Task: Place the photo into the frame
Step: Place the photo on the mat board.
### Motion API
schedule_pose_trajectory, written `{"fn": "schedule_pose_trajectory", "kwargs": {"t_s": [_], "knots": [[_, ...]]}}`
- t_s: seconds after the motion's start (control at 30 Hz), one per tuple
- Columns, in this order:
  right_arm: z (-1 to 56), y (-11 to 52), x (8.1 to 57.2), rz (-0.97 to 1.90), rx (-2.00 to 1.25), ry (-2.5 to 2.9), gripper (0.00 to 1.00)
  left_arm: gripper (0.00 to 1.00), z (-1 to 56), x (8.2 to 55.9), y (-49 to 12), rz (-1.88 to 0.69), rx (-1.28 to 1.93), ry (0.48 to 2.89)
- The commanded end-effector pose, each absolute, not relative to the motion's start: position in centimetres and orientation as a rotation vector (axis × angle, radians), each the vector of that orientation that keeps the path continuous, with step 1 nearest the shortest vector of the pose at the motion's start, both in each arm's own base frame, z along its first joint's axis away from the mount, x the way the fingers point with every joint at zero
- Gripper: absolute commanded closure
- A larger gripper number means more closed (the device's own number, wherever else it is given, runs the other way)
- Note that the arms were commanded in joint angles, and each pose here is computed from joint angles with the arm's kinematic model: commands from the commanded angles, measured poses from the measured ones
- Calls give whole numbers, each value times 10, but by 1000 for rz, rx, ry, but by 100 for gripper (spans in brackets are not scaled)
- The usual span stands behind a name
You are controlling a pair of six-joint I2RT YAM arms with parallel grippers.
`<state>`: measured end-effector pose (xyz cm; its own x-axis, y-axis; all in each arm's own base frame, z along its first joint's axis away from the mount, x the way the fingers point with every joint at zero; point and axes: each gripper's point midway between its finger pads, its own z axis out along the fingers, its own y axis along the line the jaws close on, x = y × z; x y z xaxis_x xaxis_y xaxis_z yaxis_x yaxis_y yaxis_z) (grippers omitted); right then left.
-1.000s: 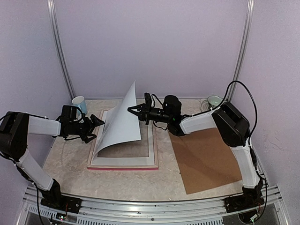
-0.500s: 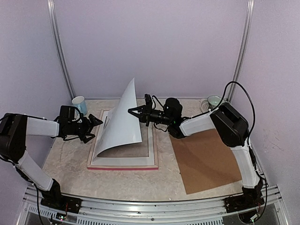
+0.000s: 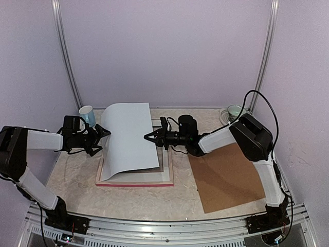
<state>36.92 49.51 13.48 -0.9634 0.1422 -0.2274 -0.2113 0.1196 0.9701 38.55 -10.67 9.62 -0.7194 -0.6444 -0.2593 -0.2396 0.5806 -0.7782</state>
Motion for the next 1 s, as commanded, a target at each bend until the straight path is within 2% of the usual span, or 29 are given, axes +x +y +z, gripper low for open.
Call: {"fn": "schedule_pose_trajectory", "kwargs": {"t_s": [0.0, 0.37, 0.97], "knots": [[161, 492, 366, 1873, -116, 2113, 100, 1, 101, 387, -103, -1008, -702, 2260], [157, 470, 367, 1672, -84, 2151, 100, 1, 100, 387, -104, -1015, -702, 2262], [126, 460, 368, 1570, -70, 2229, 100, 1, 98, 386, -104, -1017, -705, 2266]]}}
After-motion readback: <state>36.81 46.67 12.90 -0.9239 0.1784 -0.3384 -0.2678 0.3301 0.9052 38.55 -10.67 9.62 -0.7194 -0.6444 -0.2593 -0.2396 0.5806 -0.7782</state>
